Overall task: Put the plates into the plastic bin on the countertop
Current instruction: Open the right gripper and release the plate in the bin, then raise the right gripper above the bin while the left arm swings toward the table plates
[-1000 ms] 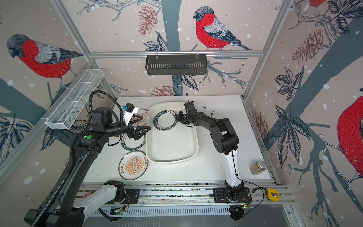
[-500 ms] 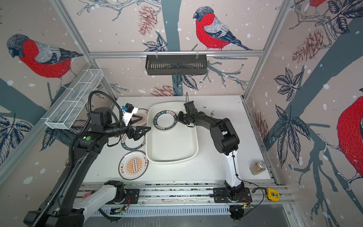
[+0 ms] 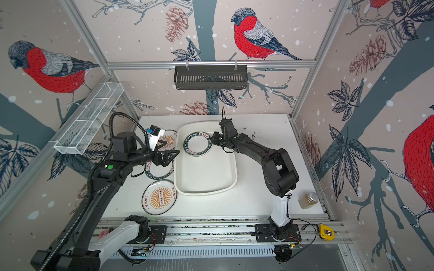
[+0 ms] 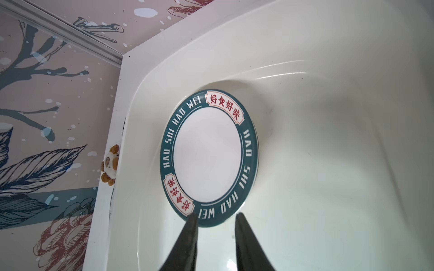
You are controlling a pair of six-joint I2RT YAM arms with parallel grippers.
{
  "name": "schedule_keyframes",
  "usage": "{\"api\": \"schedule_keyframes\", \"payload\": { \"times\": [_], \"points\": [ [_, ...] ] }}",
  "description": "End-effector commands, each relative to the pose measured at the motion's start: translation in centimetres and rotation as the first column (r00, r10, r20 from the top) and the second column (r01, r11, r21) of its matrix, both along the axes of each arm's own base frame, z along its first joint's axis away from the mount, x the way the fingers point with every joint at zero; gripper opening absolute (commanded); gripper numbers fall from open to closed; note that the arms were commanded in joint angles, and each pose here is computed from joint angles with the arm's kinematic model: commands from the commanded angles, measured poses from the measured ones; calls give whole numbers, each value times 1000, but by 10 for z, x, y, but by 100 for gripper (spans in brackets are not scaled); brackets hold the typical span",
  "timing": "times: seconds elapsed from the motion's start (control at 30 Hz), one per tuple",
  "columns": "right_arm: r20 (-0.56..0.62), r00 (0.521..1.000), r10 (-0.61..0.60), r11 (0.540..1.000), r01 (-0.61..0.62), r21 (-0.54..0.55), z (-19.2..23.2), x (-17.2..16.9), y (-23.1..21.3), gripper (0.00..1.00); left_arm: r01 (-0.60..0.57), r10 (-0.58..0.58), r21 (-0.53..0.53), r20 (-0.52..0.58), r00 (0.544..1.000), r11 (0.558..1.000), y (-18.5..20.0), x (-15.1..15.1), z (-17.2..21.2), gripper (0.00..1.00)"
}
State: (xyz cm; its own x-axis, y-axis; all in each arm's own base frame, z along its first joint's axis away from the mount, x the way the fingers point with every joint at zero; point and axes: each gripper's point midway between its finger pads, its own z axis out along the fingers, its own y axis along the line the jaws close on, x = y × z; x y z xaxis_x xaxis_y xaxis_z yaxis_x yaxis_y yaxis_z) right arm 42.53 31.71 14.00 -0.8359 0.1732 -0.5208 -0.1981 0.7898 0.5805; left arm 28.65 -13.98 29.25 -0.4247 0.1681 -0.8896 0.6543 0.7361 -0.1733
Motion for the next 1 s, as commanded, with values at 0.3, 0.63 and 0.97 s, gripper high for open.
{"api": "schedule_keyframes", "payload": {
  "times": [0.3,0.63,0.97],
  "points": [
    [-4,996,86,989,-86,-117,-20,-40,9,29,-202,201,-11,-25,979,979,25,30,-21,98],
    [-63,987,147,936,-160,-314,-60,-43,30,25,-221,219,-43,-39,975,974,31,33,-20,98],
    [-105,979,174,931,-199,-307,-88,-46,47,25,-213,211,-50,-40,977,976,30,34,-19,98]
  ]
}}
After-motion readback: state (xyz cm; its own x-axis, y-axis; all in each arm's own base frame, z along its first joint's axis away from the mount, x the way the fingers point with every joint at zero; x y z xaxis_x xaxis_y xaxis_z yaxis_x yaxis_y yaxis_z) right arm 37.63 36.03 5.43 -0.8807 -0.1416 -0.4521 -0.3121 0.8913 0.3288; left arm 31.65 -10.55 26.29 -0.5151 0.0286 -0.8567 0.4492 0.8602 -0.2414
